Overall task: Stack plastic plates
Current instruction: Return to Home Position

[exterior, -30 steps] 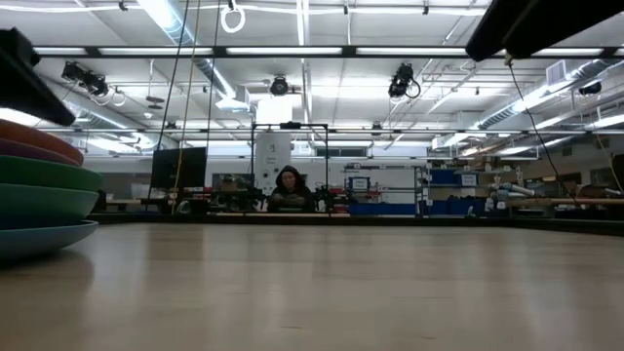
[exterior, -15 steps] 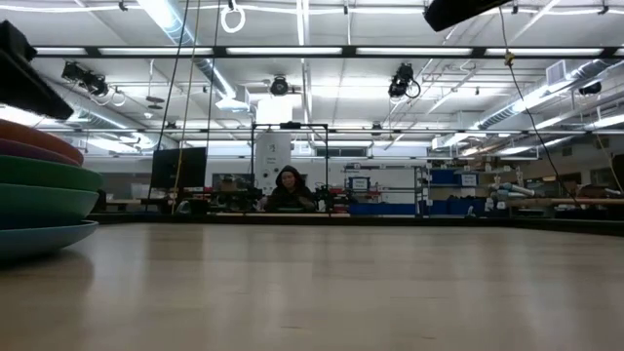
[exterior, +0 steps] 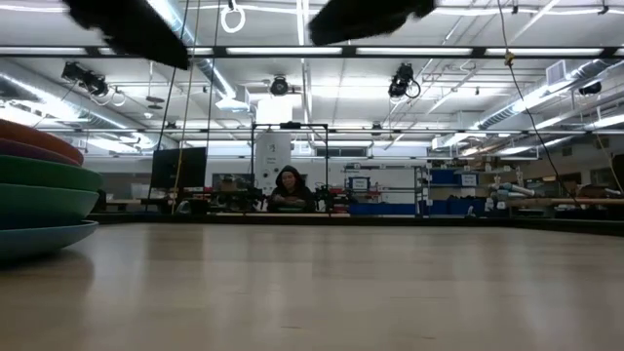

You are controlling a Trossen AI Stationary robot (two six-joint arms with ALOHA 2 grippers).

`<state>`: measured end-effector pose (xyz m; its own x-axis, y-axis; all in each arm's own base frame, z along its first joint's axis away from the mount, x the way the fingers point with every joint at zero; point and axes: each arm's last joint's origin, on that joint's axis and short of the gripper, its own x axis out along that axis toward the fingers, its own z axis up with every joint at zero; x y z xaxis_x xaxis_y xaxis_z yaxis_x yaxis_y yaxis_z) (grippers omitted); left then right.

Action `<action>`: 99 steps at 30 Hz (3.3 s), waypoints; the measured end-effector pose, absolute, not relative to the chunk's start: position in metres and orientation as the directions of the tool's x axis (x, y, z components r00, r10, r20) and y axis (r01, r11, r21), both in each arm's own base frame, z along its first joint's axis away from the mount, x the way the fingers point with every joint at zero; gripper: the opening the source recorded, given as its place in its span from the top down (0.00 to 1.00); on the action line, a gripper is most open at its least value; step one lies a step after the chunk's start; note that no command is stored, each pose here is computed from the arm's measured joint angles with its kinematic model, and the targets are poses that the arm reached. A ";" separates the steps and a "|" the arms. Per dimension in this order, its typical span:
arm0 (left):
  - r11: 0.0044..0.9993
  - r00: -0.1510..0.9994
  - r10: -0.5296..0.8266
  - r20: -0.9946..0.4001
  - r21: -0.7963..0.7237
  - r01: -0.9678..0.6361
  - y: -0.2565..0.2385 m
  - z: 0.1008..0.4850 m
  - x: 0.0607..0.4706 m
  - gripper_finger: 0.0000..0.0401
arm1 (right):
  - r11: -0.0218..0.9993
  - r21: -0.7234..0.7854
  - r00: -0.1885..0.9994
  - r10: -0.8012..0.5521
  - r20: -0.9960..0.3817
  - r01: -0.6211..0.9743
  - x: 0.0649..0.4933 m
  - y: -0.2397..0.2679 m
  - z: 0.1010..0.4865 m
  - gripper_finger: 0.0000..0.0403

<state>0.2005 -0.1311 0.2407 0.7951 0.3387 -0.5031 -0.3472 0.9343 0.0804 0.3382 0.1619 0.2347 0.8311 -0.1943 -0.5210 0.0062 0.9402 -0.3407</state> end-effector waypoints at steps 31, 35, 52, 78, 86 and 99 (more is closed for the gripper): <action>0.981 0.984 0.178 -0.029 -0.069 -0.180 0.079 0.233 0.127 0.90 | 0.968 0.030 0.965 -0.246 -0.097 0.249 0.173 -0.069 0.206 0.84; 0.960 0.963 0.268 -0.017 -0.075 -0.268 0.076 0.219 0.104 0.95 | 0.965 0.057 0.966 -0.252 -0.059 0.255 0.159 -0.063 0.195 0.89; 0.930 0.930 0.363 0.053 -0.084 -0.358 0.045 0.205 0.072 0.99 | 0.963 0.125 0.966 -0.249 0.071 0.239 0.124 -0.040 0.176 0.98; 0.894 0.895 0.445 0.026 -0.068 -0.443 0.034 0.202 0.079 0.99 | 0.992 0.118 0.999 -0.049 0.023 0.046 0.097 -0.009 0.168 0.99; 0.951 0.951 0.307 0.039 -0.036 -0.306 0.022 0.182 0.091 0.99 | 0.991 0.108 0.997 -0.077 0.013 0.076 0.098 -0.006 0.167 0.97; 0.990 0.985 0.142 0.096 -0.019 -0.141 0.006 0.175 0.097 0.99 | 0.995 0.050 0.996 -0.088 0.016 0.087 0.098 -0.006 0.167 0.94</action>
<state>0.0972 0.0058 0.1751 0.9851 0.1425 0.0963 -0.1413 0.9898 -0.0188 0.0980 -0.0063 0.1669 0.9960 -0.0876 0.0164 0.0867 0.9950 0.0502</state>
